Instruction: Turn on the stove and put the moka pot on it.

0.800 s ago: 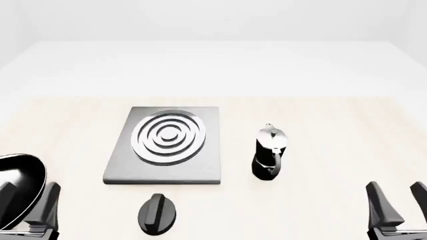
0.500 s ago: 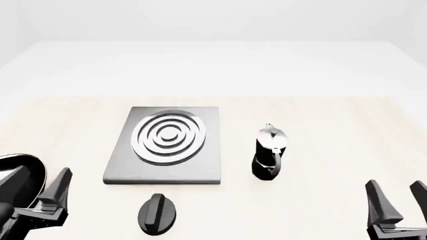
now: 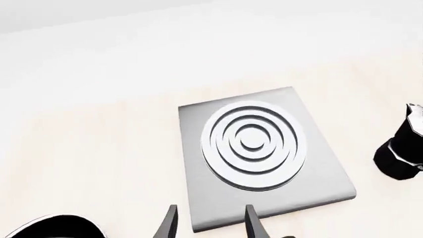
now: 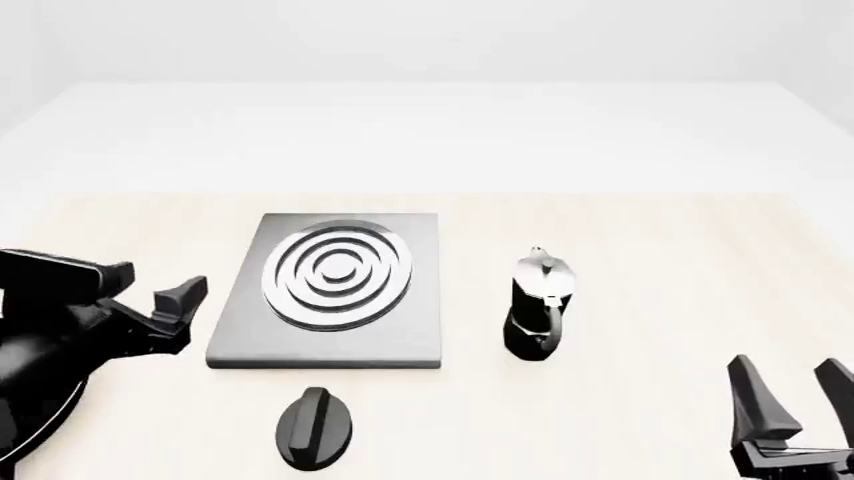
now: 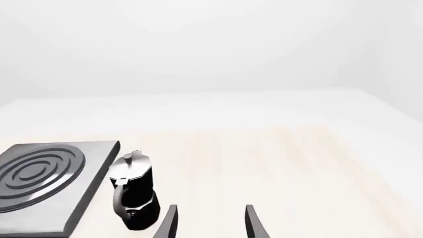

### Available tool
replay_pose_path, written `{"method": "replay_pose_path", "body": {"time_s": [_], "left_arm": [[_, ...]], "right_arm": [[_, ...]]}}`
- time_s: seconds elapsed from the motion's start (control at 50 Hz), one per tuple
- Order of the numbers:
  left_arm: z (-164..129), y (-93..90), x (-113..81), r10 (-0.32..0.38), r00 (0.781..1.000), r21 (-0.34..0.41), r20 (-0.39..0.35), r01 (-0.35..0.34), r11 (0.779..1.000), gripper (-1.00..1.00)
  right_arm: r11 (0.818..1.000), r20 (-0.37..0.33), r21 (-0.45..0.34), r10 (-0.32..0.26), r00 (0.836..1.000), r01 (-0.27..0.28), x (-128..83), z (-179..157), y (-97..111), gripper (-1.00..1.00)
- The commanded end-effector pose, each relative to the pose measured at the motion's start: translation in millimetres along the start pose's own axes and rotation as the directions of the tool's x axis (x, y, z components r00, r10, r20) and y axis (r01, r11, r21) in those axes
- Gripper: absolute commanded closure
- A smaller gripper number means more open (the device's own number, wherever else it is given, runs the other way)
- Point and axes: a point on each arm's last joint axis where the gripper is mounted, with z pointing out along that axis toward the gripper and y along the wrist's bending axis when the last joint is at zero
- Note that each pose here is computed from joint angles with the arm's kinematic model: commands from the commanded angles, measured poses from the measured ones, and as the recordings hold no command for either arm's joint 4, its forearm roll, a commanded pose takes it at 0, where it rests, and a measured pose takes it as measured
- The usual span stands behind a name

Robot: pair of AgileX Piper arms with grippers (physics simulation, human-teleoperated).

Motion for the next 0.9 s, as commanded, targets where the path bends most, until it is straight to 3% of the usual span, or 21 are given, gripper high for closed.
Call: {"method": "replay_pose_path", "body": {"time_s": [0.02,0.06,0.1,0.34,0.38,0.62,0.86,0.9], "left_arm": [[34.2,-5.4,-30.6,0.031,0.992,0.046,-0.125,-0.025,0.999,-1.0],[44.4,-13.0,-30.7,0.023,0.985,0.076,-0.169,-0.01,0.997,-1.0],[44.5,-11.1,-35.1,0.059,0.986,0.075,-0.156,-0.048,0.996,-1.0],[62.2,-27.6,-44.1,0.059,0.955,0.136,-0.29,-0.02,0.991,-1.0],[58.1,-24.8,-47.9,0.102,0.96,0.14,-0.26,-0.067,0.988,-1.0],[68.0,-42.1,-30.1,0.11,0.915,0.192,-0.388,-0.037,0.981,-1.0],[73.8,-53.5,-27.1,0.118,0.899,0.219,-0.422,-0.025,0.975,-1.0],[80.6,-58.6,-19.9,0.113,0.885,0.223,-0.452,-0.011,0.975,-1.0]], "right_arm": [[1.0,-0.019,0.001,0.002,1.0,-0.002,0.7,5.4,-0.1,-1.0],[1.0,-0.025,0.004,0.006,1.0,-0.006,0.8,7.1,-0.2,-1.0],[1.0,-0.026,0.003,0.005,1.0,-0.005,0.8,7.9,-0.2,-1.0],[1.0,-0.018,0.006,0.007,1.0,-0.007,0.6,4.3,-0.4,-1.0],[1.0,-0.019,0.006,0.007,1.0,-0.007,0.7,4.2,-0.4,-1.0],[1.0,-0.017,0.009,0.012,1.0,-0.012,0.4,4.8,-0.6,-1.0],[1.0,-0.016,0.009,0.017,1.0,-0.017,0.4,4.2,-0.6,-1.0],[1.0,-0.016,0.009,0.019,1.0,-0.018,0.5,4.1,-0.6,-1.0]]}}
